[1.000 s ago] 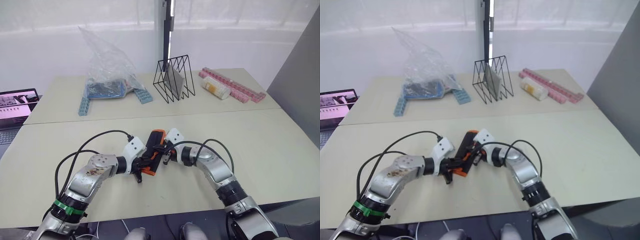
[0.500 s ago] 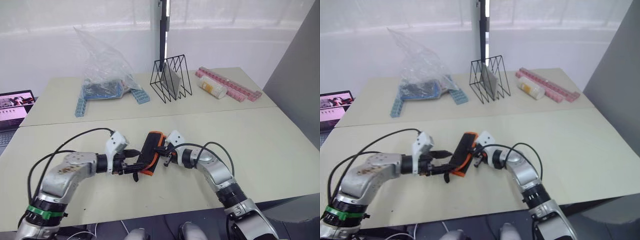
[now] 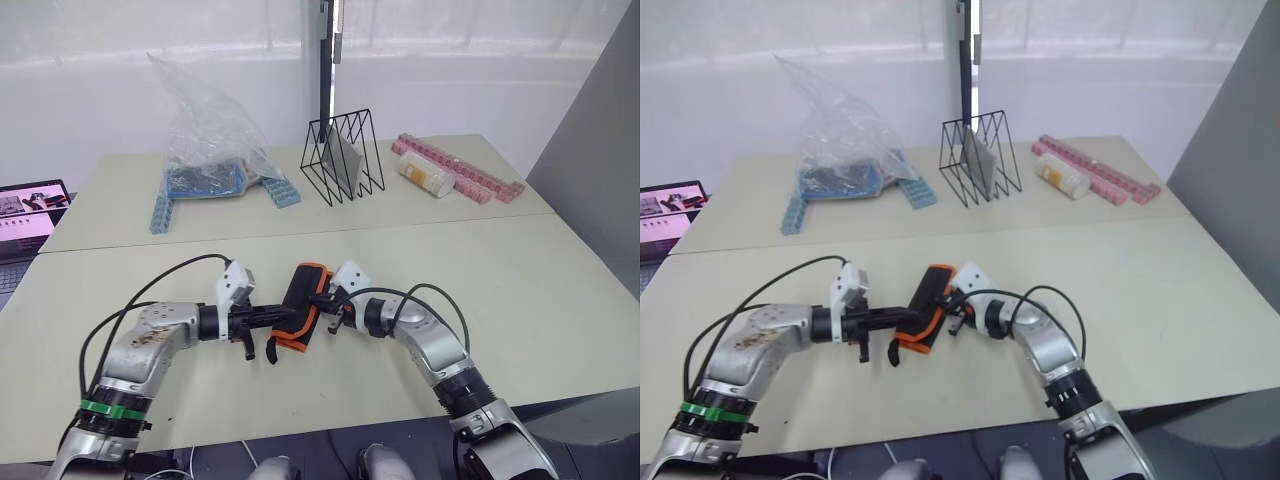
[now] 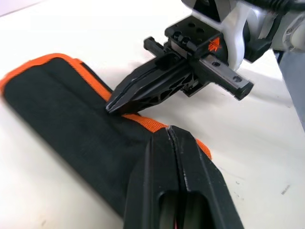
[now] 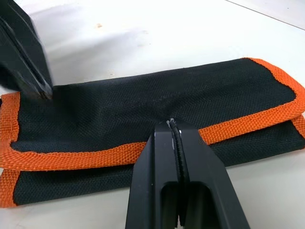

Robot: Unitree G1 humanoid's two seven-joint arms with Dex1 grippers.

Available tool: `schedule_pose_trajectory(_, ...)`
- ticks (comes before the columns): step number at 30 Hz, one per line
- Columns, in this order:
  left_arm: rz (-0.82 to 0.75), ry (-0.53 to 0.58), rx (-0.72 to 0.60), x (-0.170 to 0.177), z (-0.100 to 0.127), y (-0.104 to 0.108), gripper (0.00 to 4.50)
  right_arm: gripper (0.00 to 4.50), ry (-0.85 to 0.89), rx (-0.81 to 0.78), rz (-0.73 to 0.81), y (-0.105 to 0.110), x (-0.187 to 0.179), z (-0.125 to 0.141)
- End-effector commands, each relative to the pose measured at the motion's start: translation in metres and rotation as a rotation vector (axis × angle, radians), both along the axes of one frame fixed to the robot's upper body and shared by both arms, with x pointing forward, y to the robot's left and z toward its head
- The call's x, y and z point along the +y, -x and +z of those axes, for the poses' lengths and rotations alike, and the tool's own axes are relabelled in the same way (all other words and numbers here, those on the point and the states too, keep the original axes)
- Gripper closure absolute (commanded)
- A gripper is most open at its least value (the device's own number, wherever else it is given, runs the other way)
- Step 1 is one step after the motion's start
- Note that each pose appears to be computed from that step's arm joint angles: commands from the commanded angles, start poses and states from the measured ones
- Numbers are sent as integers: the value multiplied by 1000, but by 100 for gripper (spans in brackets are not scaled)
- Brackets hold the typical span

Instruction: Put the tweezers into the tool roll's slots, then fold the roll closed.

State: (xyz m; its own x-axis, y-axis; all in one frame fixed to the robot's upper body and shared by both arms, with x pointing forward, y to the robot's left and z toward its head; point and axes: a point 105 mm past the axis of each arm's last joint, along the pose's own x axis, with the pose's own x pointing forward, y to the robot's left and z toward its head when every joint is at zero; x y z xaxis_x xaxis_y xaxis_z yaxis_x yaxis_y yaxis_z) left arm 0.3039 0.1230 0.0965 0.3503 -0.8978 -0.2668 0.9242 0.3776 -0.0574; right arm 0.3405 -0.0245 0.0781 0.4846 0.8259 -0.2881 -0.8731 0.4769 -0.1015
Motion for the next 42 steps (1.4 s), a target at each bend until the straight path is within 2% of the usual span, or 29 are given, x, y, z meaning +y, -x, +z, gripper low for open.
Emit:
schedule_pose_trajectory(1,-9,-64,-25,-1,-14,-4,448,450,91,114,-9,11,-8,-34)
schedule_pose_trajectory(4,-29,-141,-2,1,-36,1,448,450,84,89,2,10,-8,-28)
schedule_pose_trajectory(6,-43,-189,10,3,-48,5,448,450,42,48,32,11,-4,-14)
schedule_pose_trajectory(9,-53,-223,5,5,-56,6,448,450,-50,4,80,13,6,10)
schedule_pose_trajectory(12,-61,-234,0,6,-58,7,448,450,-58,-15,112,14,12,17)
schedule_pose_trajectory(15,-65,-246,-6,7,-59,8,448,450,-28,-14,129,14,17,15)
schedule_pose_trajectory(19,-65,-260,-14,11,-60,9,448,450,104,21,137,13,16,-9)
schedule_pose_trajectory(23,-69,-269,-21,12,-61,10,448,450,220,129,4,-3,-3,-37)
schedule_pose_trajectory(25,-71,-271,-24,12,-61,11,448,450,222,170,-29,-8,-8,-42)
schedule_pose_trajectory(35,-64,-267,-29,16,-59,15,448,450,154,176,-146,-42,-22,-26)
schedule_pose_trajectory(42,-56,-269,-28,18,-60,17,448,450,139,143,-175,-60,-18,-16)
